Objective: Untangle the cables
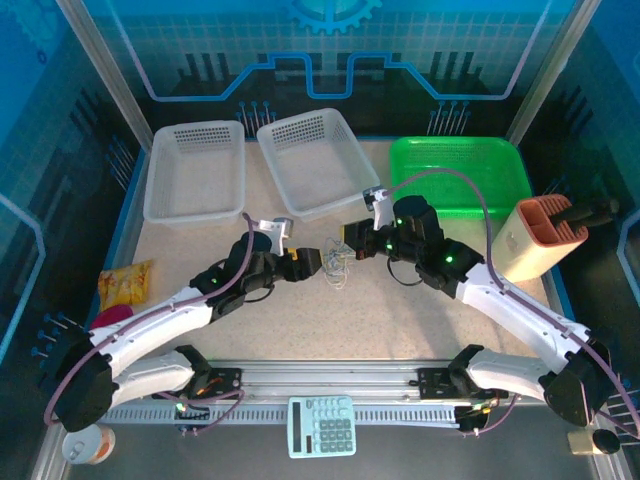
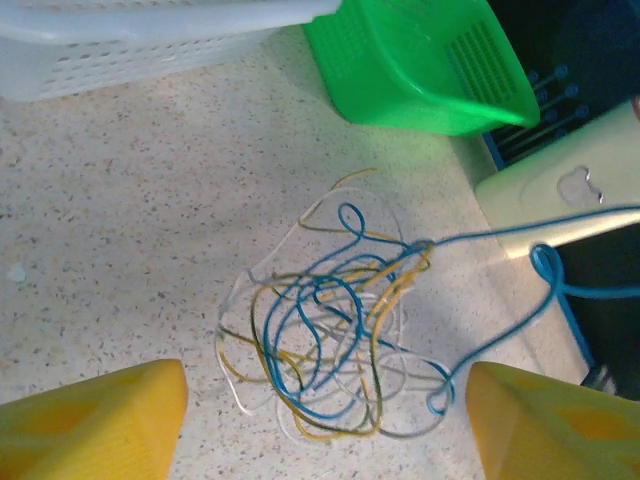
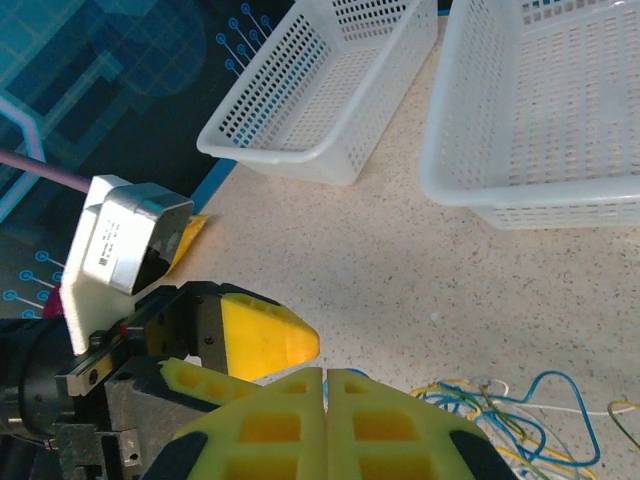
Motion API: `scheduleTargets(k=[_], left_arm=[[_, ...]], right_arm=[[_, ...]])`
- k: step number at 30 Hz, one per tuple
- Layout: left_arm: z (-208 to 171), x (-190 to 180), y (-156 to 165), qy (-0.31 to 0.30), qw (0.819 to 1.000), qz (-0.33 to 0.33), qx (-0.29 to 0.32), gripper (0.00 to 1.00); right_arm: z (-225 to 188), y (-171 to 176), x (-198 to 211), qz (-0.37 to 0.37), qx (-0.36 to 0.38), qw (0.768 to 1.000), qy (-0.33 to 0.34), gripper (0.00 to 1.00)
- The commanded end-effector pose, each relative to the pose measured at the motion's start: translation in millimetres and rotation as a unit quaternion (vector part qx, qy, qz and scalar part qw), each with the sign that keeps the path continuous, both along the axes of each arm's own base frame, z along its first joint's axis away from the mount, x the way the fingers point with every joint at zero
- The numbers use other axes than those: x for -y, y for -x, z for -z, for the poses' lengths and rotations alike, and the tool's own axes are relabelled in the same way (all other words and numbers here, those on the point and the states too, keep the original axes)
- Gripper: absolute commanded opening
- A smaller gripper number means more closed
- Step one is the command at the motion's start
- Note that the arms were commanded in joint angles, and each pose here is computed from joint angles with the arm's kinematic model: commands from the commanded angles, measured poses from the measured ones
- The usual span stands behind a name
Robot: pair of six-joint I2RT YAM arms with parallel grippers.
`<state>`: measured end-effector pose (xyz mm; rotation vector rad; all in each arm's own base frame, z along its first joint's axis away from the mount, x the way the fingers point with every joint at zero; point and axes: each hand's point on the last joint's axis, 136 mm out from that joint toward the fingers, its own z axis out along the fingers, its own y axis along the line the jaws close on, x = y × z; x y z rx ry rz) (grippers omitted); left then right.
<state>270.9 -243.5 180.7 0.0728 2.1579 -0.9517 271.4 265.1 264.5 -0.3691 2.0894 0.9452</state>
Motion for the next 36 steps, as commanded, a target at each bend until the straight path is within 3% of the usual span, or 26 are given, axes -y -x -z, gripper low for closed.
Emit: scheduleTargets(k=[1,10,18,28,33,34,35,36], left_arm=[[-6.6,10.4,-2.0,0.006,0.999,0.035,0.037,0.68],[-11.4,25.1,-12.1,0.006,0.997,0.051,0.05,0.63],[-18.9,38.4,-20.2,0.021,0.996,0.062,0.055,0.52],[-16.3,48.3,-21.5,0.028,0.996,0.074,0.046,0.25],[-15.9,49.8,-19.9,0.031,0.996,0.078,0.042,0.0],[-18.6,50.0,-19.8,0.035,0.995,0.078,0.042,0.0],[-22.6,50.6,-19.1,0.04,0.995,0.079,0.042,0.0],[-27.9,51.3,-17.8,0.045,0.995,0.081,0.043,0.0]], right_arm=[[-5.8,-6.4,3.0,0.015,0.001,1.0,-0.005,0.0],[-3.5,-4.0,1.7,0.012,-0.006,1.0,-0.014,0.0],[3.8,-2.1,1.9,0.013,-0.014,1.0,-0.019,0.0],[6.1,-1.3,3.5,0.016,-0.014,1.0,-0.021,0.0],[4.5,-1.6,5.5,0.019,-0.01,1.0,-0.019,0.0],[5.0,-1.9,6.6,0.02,-0.01,1.0,-0.018,0.0],[6.5,-2.2,7.8,0.021,-0.01,1.0,-0.015,0.05],[7.6,-3.1,10.2,0.026,-0.01,1.0,-0.012,0.18]])
